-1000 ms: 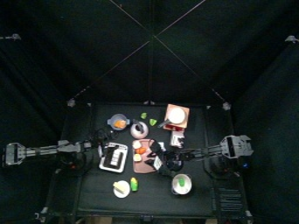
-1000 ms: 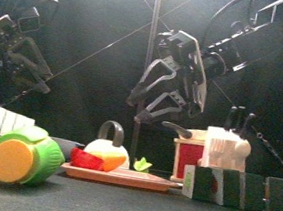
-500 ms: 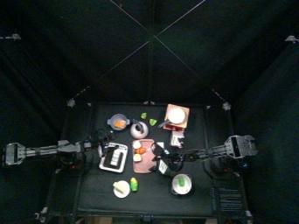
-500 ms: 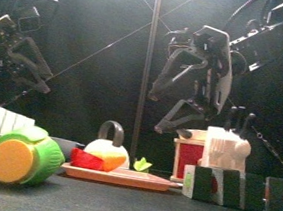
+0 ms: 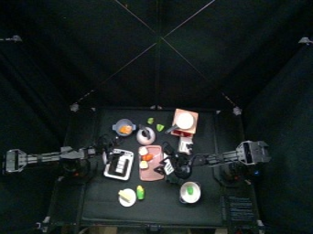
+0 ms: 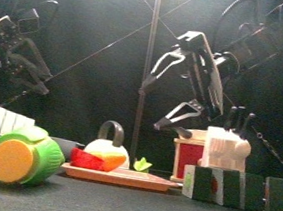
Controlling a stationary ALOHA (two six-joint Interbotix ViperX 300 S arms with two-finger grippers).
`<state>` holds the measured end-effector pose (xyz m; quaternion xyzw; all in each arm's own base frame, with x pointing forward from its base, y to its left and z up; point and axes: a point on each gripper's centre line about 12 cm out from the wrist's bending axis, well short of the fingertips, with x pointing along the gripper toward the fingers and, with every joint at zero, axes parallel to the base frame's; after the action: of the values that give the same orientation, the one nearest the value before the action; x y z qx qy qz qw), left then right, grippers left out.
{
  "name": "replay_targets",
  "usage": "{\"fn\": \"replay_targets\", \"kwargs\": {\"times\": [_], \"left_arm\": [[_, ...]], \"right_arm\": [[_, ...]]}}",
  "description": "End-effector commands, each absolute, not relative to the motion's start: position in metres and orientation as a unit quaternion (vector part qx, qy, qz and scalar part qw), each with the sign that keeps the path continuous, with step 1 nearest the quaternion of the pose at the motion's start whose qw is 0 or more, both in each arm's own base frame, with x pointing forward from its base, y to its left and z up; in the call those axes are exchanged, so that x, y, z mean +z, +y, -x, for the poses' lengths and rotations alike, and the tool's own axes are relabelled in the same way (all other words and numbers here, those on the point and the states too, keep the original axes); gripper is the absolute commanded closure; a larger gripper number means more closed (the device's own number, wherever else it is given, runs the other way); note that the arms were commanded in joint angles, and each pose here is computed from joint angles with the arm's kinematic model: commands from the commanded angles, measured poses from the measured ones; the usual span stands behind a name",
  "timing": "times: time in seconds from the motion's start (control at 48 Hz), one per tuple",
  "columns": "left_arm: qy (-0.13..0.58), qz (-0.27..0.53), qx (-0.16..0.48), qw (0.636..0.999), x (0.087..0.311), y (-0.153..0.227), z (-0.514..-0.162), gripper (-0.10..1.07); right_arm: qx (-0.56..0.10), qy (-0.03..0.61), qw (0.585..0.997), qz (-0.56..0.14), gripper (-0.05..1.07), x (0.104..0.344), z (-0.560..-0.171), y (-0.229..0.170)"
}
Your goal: Grab green sushi piece
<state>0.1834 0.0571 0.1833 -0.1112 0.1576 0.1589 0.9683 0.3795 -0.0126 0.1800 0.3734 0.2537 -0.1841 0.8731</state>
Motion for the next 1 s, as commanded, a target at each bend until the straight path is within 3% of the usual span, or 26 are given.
{"fn": "replay_targets", "kwargs": {"times": [0.0, 0.667, 0.979], "left_arm": [[0.147, 0.112, 0.16, 0.97, 0.189, 0.059, -0.186, 0.02], [0.147, 0.112, 0.16, 0.97, 0.189, 0.059, -0.186, 0.02], [0.147, 0.113, 0.16, 0.969, 0.189, 0.059, -0.186, 0.02]], "right_arm": [[-0.19, 0.204, 0.885, -0.372, 0.01, 0.211, -0.38, -0.012], [-0.298, 0.116, 0.888, -0.331, 0.01, 0.232, -0.366, -0.018], [-0.397, 0.099, 0.877, -0.251, 0.01, 0.244, -0.35, -0.019]]}}
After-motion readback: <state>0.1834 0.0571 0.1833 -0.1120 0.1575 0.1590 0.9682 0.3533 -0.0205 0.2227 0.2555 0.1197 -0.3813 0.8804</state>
